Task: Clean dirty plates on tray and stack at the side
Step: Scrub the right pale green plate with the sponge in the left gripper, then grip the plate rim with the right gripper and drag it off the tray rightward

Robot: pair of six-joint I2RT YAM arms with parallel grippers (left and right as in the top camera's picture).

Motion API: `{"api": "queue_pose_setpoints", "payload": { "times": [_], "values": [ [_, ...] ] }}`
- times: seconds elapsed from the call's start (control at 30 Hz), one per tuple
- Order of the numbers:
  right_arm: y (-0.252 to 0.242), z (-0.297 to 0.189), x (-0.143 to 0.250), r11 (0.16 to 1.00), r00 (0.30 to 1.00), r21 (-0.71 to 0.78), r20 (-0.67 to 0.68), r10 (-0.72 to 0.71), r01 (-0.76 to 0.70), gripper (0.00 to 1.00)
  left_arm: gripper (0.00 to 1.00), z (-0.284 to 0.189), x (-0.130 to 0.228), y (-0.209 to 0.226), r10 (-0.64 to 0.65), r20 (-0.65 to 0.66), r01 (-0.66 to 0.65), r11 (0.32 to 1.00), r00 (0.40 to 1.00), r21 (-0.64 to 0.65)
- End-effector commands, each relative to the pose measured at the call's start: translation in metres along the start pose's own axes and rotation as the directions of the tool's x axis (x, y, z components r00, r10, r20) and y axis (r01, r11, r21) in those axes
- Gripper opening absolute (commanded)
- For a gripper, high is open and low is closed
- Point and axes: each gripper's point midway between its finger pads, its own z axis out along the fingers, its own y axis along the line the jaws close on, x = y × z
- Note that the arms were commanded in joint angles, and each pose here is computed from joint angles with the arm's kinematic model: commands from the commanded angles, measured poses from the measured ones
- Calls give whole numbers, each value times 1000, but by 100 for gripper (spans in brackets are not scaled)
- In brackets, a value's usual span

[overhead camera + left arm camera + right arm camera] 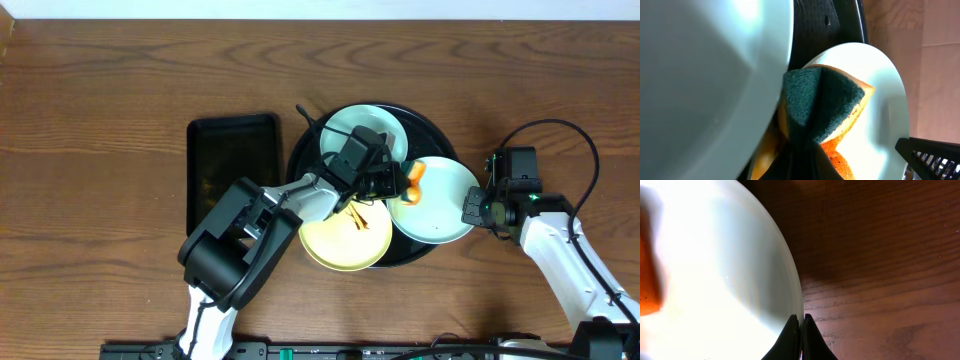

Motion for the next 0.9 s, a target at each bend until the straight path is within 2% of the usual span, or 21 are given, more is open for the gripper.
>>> {"api": "queue_pose_setpoints", "payload": {
  "times": [0.0,0.1,0.3,0.53,0.73,0.87],
  "values": [
    [-2,1,4,1000,1000,0,-15,7,-7,1,7,-13,-19,6,16,57,-13,999,998,-44],
    [-3,1,3,1000,1000,4,-13,6,-5,1,7,-31,-19,-5,80,54,-77,995,995,-66],
    [-8,1,0,999,1000,36,6,6,-6,1,8,-81,-20,-10,182,74,-162,962,981,-220],
    [-7,1,-9,999,999,31,39,7,-8,1,7,-128,-16,-37,310,73,-286,929,948,-235],
    [-3,-3,-22,997,993,25,94,-70,68,1,7,-189,-22,15,272,106,-175,825,956,-538],
    [-4,-21,-40,996,981,47,171,-89,82,1,8,-218,-16,40,198,94,-102,791,976,-603]
  ]
}}
